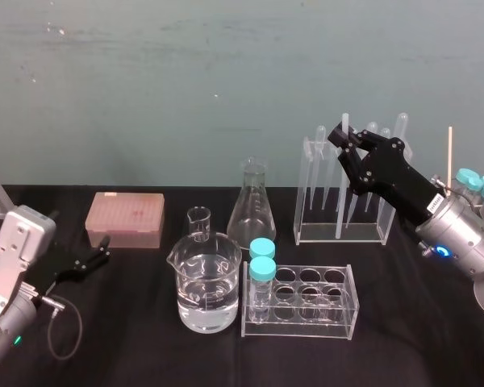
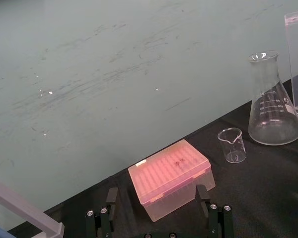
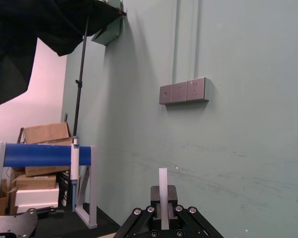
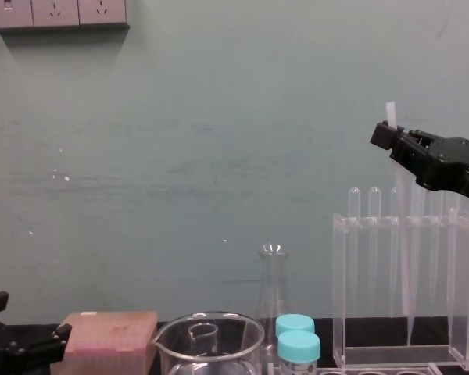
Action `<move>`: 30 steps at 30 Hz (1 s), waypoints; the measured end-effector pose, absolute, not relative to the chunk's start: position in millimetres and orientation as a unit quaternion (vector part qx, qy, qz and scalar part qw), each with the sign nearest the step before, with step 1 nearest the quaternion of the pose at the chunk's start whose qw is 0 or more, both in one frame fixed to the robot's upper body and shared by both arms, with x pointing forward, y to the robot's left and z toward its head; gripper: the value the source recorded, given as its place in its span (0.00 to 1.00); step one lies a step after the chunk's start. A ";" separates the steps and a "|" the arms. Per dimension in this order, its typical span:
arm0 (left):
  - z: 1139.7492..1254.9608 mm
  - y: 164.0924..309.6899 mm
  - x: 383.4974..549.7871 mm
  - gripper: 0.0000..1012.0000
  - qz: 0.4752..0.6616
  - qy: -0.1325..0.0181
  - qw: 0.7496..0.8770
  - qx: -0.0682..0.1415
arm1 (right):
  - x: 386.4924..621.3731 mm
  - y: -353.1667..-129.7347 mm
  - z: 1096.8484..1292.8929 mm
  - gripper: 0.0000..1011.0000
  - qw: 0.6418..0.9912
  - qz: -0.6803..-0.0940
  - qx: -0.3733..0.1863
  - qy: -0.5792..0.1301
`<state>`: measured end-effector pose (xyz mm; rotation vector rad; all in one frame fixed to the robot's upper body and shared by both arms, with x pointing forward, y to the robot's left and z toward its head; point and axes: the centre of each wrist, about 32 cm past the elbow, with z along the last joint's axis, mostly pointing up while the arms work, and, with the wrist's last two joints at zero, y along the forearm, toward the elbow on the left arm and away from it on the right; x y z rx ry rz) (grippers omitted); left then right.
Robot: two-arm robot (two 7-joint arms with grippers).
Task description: Pick up the stirring rod with one hand, then place it down.
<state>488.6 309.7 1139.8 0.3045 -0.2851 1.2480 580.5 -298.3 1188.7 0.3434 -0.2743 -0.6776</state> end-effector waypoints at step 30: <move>1139.8 309.7 488.6 0.99 0.580 -0.132 0.791 0.141 | 580.4 -298.3 1188.7 0.07 0.920 -0.330 0.167 -0.133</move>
